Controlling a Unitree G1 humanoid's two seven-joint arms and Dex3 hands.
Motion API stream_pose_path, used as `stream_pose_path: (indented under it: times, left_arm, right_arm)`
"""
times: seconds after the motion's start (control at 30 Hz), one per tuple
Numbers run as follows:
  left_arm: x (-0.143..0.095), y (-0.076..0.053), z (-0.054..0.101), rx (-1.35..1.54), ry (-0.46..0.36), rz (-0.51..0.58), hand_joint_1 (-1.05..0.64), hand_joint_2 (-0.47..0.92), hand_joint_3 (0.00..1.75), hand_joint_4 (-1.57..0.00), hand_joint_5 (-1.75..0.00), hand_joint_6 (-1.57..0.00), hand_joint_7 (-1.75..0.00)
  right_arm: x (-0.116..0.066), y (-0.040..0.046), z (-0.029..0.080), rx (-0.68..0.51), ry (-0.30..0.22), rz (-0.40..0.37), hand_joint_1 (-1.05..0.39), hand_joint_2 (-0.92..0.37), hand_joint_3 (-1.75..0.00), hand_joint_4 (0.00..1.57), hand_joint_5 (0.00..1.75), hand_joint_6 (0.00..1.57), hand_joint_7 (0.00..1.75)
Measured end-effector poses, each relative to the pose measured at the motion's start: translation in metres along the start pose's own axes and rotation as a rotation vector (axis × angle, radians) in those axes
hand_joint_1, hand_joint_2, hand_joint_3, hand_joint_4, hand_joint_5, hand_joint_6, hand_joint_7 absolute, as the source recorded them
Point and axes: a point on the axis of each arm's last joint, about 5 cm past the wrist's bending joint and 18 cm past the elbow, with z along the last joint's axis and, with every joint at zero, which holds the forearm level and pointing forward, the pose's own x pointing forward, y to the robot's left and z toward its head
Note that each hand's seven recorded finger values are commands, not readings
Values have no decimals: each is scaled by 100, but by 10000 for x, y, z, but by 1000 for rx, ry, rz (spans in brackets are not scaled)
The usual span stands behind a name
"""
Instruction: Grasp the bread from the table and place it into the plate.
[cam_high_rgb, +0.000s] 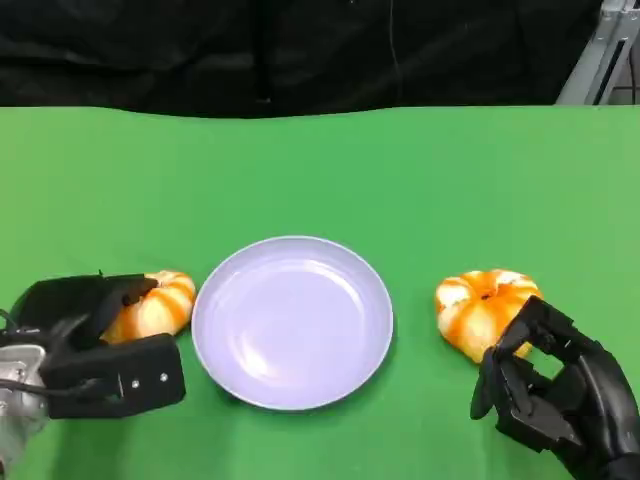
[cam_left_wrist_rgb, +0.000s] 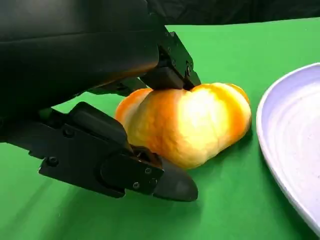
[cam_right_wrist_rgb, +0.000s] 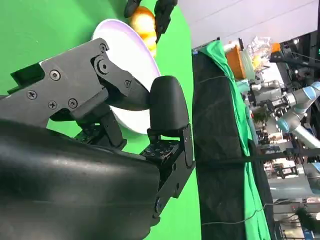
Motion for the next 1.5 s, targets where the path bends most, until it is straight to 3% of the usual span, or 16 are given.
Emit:
stream_pose_path:
  times: [0.07,0.1,0.2,0.23,0.3,0.37,0.4,0.43,0.47,0.53,0.63,1.0,1.2,1.37,1.5]
  left_arm:
    - [1,-14,2,-1,-3,8,-43,92,14,-60,-7,-65,-4]
    - [0,-22,4,-2,-4,11,-26,92,18,-79,-13,-83,-8]
    - [-5,-52,19,-27,-12,57,-15,92,21,-92,-15,-94,-9]
    - [-7,-61,22,-37,-11,70,-10,92,23,-99,-44,-106,-10]
    - [-25,-84,21,-68,-14,112,-3,92,24,-83,-107,-121,-8]
    - [-52,-113,21,-97,-36,157,-1,92,24,-79,-123,-124,-7]
    - [-60,-121,23,-106,-45,173,0,86,38,-81,-148,-124,-37]
    - [-63,-122,24,-115,-51,190,1,74,63,-81,-164,-98,-105]
    - [-64,-118,27,-126,-57,210,2,68,74,-81,-169,-88,-130]
    - [-58,-101,43,-144,-75,245,1,60,92,-87,-173,-73,-165]
    - [-40,-51,65,-167,-93,295,-2,58,97,-85,-175,-65,-174]
    - [-18,186,111,-190,-128,455,-4,58,91,-78,-175,-66,-173]
    - [-36,353,262,-199,-252,514,3,50,102,-77,-175,-74,-163]
    - [-88,354,450,-221,-355,468,9,47,102,-77,-175,-73,-166]
    - [-84,279,586,-244,-410,419,4,50,103,-76,-175,-71,-166]
  right_arm:
    - [-3,0,-2,0,1,0,-13,-65,-101,84,175,64,166]
    - [-4,0,-3,0,2,-1,-15,-64,-101,84,175,64,166]
    - [-5,1,-4,-1,4,-6,-16,-64,-100,83,175,64,166]
    - [-5,1,-4,-1,4,-7,-15,-65,-100,83,175,64,166]
    - [-5,1,-4,-1,5,-7,-14,-65,-100,83,175,63,166]
    - [-6,0,-4,-2,3,-7,-14,-65,-101,83,175,63,166]
    - [-6,0,-3,-2,2,-7,-15,-65,-100,83,175,63,166]
    - [-6,0,-3,-2,2,-6,-15,-65,-100,83,175,63,166]
    - [-6,0,-4,-2,2,-4,-15,-65,-100,83,175,63,166]
    - [-7,-1,-5,-2,1,-2,-16,-64,-99,83,175,63,166]
    - [-7,-2,-5,-4,0,-2,-16,-64,-99,83,175,63,167]
    - [-15,-21,-2,-5,1,-5,-15,-65,-99,82,175,63,167]
    - [-18,-30,1,-6,0,-11,-14,-63,-101,83,175,63,166]
    - [-18,-35,1,-6,-1,-10,-14,-63,-101,83,175,63,167]
    - [-17,-31,0,-7,0,-10,-14,-63,-102,83,175,63,167]
